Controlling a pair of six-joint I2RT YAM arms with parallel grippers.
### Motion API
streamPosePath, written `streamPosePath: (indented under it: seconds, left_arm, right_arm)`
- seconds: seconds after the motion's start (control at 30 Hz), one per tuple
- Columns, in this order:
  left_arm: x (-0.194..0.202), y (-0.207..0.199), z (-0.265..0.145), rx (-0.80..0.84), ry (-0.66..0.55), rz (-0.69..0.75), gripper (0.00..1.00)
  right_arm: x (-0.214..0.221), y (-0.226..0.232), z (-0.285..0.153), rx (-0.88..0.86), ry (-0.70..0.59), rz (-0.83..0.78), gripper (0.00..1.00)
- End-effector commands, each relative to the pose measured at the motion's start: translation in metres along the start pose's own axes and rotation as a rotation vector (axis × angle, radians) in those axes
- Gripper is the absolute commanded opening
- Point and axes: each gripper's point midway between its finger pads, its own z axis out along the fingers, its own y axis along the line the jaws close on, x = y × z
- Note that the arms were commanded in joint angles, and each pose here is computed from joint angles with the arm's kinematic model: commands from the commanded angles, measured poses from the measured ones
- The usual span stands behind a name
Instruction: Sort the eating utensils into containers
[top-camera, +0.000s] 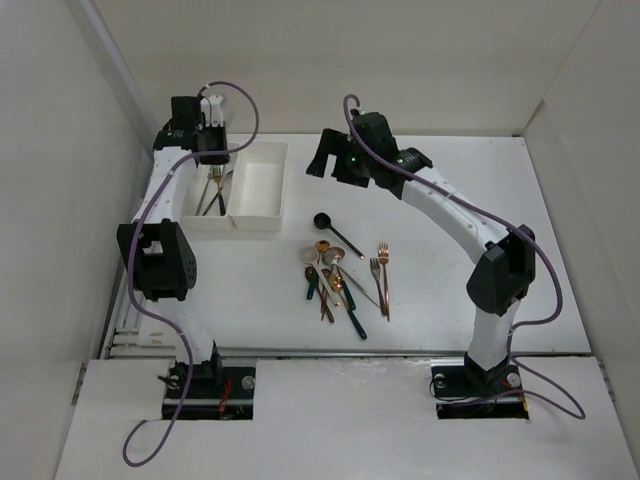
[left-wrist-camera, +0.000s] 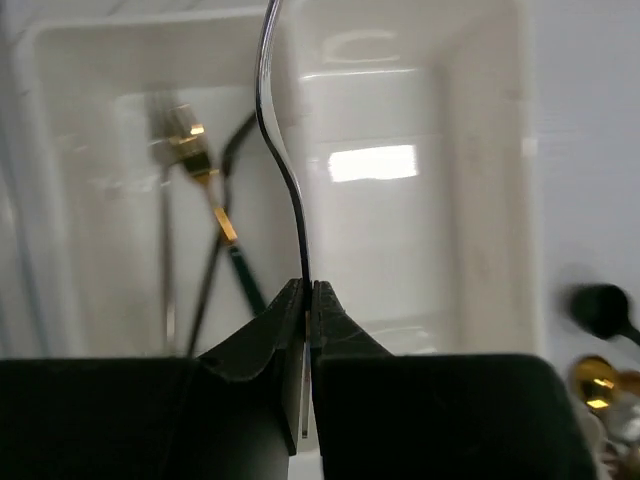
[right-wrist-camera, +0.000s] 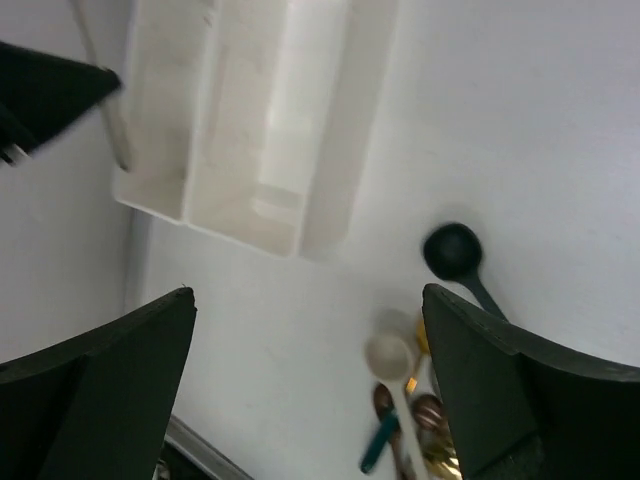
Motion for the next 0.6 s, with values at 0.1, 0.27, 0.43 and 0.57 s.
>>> streamPosePath:
  seconds: [0.1, 0.27, 0.43, 0.57]
  left_arm:
    - [-0.001, 0.08, 0.014, -0.326, 0.003, 0.06, 0.0]
    - [0.024, 0.101, 0.038, -0.343, 0.062, 0.002, 0.11]
    - [0.039, 0.117, 0.04, -0.363, 0.099, -0.065, 0.34]
    - [0.038, 0.109, 0.036, -0.327, 0.098, -0.057, 0.62]
  right_arm:
    - [0.046, -0.097, -0.035, 0.33, 0.134, -0.092, 1.0]
    - [0.088, -0.151, -0.051, 0.429, 0.252, -0.025, 0.94]
    - [0.128, -0.195, -0.074, 0.528, 0.346, 0.019, 0.59]
    - [0.163, -0.221, -0.087, 0.599, 0.426, 0.05, 0.34]
